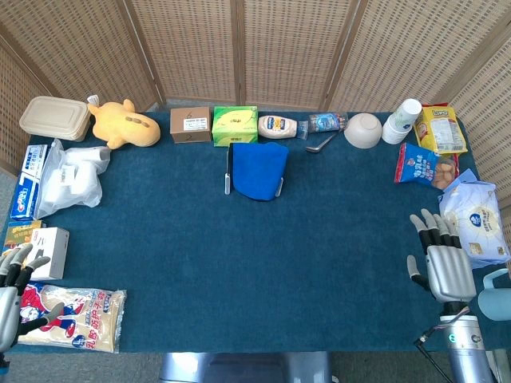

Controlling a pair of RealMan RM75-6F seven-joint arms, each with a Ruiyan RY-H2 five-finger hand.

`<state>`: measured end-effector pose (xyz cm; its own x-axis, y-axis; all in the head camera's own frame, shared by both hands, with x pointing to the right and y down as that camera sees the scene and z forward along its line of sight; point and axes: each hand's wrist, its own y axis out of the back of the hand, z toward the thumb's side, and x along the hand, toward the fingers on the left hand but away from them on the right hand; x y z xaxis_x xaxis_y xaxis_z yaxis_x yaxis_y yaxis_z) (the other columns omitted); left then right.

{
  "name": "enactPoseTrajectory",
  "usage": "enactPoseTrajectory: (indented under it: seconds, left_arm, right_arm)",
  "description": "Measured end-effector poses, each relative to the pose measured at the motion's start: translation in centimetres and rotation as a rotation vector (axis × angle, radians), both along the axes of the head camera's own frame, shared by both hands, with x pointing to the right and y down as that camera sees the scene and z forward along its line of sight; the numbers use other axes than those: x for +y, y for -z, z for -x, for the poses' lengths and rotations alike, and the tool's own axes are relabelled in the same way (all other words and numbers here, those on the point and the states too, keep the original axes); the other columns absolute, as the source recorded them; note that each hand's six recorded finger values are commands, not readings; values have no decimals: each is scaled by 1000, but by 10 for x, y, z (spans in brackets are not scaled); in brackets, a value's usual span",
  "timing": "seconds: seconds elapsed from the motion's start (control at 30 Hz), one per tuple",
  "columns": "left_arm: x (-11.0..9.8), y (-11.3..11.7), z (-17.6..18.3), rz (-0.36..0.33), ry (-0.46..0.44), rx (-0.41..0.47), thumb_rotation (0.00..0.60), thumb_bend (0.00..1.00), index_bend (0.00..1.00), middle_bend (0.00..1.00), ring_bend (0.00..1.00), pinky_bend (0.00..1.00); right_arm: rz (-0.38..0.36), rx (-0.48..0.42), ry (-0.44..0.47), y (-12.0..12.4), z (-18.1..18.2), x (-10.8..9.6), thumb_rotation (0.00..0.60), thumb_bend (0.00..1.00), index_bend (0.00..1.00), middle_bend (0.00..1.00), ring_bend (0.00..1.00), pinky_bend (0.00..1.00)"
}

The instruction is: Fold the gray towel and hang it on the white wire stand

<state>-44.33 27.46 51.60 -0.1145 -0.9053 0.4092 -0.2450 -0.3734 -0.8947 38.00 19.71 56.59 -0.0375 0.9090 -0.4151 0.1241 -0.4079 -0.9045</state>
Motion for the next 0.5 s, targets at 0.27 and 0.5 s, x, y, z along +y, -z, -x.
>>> enactPoseTrajectory:
  seconds: [0.27, 0.5]
  left_arm:
    - [4, -1, 0, -16, -12, -13, 600, 248, 243, 97, 0, 0]
    - [-2, 2, -1, -34, -2, -4, 600, 249, 259, 100, 0, 0]
  right_arm:
    - [-8, -25, -6, 1, -1, 5, 600, 474, 88, 11, 0, 0]
    - [-11, -48, -23, 1, -6, 11, 600, 474, 92, 11, 0, 0]
